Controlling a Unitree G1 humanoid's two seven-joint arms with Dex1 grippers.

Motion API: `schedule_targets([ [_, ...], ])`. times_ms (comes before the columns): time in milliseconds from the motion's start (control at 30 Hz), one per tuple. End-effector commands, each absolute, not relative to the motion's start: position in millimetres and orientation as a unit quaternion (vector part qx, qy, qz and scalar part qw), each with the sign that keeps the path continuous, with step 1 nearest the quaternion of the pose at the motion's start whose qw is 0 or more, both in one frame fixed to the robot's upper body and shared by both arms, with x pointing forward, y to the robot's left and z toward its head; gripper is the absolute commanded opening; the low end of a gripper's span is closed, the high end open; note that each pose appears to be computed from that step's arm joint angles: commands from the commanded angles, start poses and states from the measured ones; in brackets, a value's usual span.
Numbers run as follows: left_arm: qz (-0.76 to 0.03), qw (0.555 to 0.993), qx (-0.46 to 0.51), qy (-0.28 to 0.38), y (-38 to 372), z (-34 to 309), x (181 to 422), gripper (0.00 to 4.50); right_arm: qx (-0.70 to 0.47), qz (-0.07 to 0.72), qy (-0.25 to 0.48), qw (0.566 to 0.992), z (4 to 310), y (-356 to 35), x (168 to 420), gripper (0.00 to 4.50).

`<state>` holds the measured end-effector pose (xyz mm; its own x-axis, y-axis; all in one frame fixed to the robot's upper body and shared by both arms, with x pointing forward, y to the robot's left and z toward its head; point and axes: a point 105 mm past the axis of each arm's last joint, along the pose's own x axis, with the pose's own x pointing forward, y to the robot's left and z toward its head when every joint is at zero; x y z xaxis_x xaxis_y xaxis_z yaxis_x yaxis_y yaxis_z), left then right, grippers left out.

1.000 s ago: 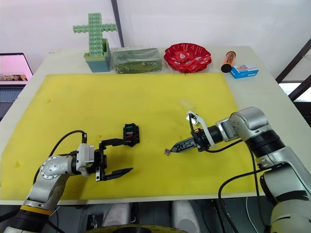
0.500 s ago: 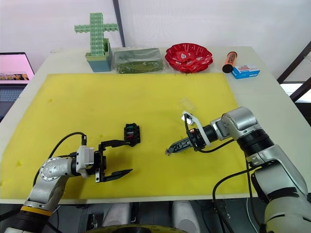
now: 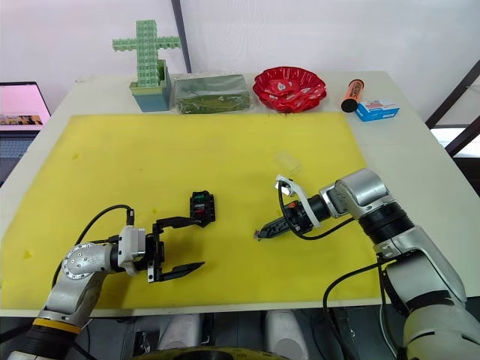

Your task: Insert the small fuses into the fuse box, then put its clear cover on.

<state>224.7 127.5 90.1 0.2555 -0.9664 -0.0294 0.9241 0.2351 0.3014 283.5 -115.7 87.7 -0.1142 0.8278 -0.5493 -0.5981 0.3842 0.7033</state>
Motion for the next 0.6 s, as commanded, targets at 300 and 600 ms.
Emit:
schedule_targets([
  [300,-0.607,0.777,0.136,-0.095,122,93,223,4.50,0.122,0.542,0.506,0.660,89,-116,283,0.01],
  [600,-0.552,0.819,0.113,-0.102,141,107,224,4.50,-0.022,0.643,0.295,0.706,182,-76,286,0.01],
])
